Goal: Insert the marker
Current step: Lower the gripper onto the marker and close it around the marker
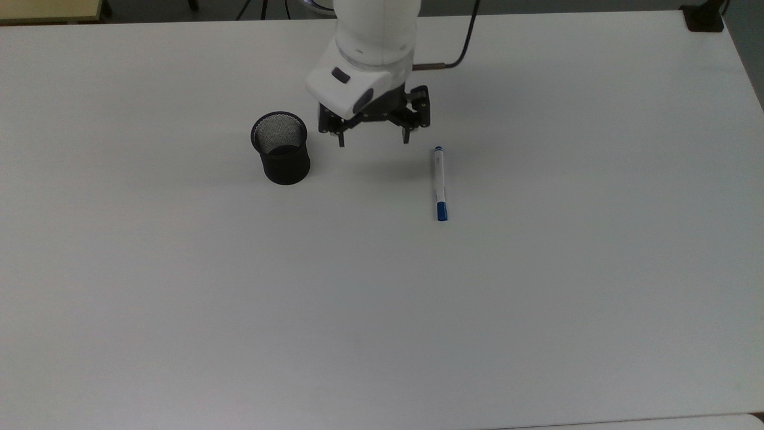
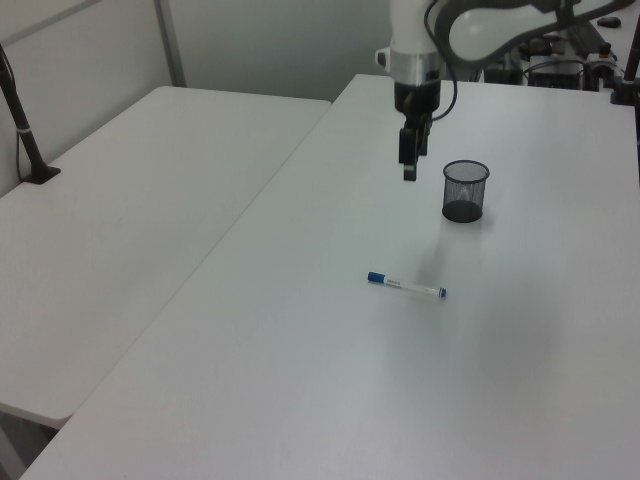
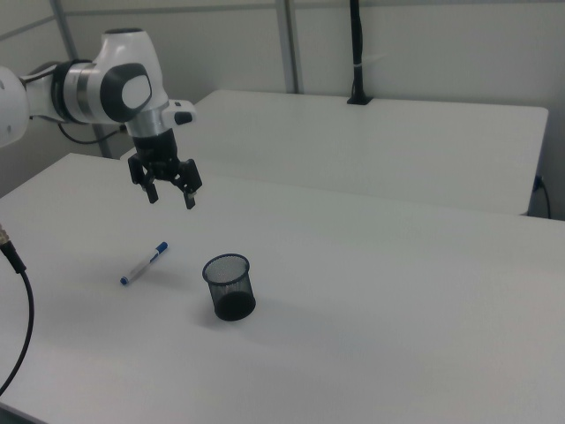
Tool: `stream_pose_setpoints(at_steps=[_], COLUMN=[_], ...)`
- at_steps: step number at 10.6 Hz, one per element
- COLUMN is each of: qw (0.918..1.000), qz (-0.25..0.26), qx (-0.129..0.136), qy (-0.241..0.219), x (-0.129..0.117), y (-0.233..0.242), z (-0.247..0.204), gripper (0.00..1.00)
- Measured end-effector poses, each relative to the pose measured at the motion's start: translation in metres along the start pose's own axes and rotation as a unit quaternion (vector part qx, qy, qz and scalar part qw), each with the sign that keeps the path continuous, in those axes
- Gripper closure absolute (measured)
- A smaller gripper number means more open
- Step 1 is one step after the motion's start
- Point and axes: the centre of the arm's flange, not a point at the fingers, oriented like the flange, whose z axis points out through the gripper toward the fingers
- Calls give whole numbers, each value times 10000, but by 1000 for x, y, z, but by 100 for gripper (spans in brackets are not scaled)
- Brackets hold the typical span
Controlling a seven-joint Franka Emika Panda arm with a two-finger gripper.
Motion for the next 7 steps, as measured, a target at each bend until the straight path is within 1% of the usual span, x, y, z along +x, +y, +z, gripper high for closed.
stream_pose_setpoints(at_steps=[4, 5, 6, 7], qw=[9999, 9999, 9997, 9996], qz=[103, 161, 221, 274], qx=[-7, -22, -47, -67], qy=[19, 17, 4, -26], x=[13, 14, 14, 14], y=[-63, -83, -97, -108], z=[60, 76, 90, 101], gripper=[0, 4, 5, 15])
